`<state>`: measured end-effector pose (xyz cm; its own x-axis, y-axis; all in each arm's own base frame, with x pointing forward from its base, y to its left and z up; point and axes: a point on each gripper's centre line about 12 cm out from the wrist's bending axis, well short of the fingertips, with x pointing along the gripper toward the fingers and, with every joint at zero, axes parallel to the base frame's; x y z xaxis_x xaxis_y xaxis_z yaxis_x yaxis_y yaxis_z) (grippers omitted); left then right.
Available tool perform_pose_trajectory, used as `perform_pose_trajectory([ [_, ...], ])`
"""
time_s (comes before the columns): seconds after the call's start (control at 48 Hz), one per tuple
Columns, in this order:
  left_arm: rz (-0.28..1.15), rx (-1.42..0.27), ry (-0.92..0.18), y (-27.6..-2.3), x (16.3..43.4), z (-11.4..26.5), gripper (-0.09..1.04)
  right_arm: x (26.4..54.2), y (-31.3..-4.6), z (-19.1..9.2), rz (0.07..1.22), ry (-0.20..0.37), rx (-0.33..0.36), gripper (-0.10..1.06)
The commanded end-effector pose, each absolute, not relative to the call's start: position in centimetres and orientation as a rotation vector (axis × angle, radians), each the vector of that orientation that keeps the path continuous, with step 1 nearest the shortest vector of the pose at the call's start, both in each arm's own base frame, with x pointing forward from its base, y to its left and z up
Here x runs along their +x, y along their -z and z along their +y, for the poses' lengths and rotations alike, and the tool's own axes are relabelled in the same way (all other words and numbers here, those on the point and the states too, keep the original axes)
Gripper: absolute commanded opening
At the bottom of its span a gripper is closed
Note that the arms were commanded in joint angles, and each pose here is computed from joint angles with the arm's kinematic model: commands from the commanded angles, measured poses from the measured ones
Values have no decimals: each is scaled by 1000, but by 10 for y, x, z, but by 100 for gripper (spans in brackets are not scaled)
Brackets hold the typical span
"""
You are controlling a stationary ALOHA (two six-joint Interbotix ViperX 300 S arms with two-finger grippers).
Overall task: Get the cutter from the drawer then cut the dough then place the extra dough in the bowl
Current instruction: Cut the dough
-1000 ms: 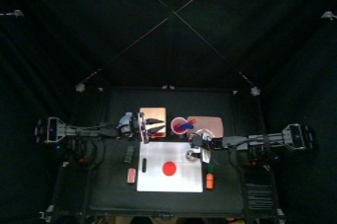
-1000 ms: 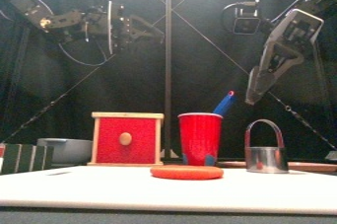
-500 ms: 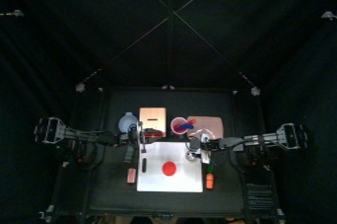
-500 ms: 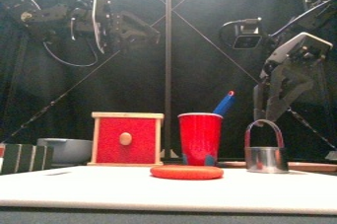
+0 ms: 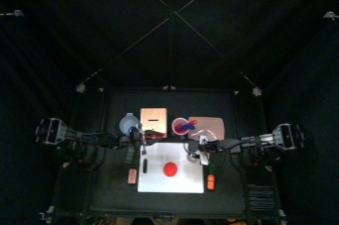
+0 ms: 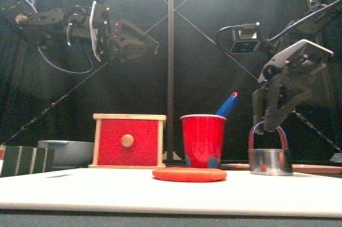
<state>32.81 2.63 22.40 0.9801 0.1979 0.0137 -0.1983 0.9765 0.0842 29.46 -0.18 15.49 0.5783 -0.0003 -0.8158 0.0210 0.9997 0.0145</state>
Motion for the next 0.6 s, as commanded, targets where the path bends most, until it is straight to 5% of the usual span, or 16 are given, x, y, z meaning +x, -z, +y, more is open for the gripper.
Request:
perform_pose_trajectory([
  [0.021,-22,80,-205,-228,329,26,68,301,-164,1,922,2,17,60],
  [0.312,-7,71,-214,-223,326,27,68,316,-194,15,850,-33,13,51],
  [0.604,13,75,-215,-216,321,28,68,363,-230,38,769,-86,20,51],
])
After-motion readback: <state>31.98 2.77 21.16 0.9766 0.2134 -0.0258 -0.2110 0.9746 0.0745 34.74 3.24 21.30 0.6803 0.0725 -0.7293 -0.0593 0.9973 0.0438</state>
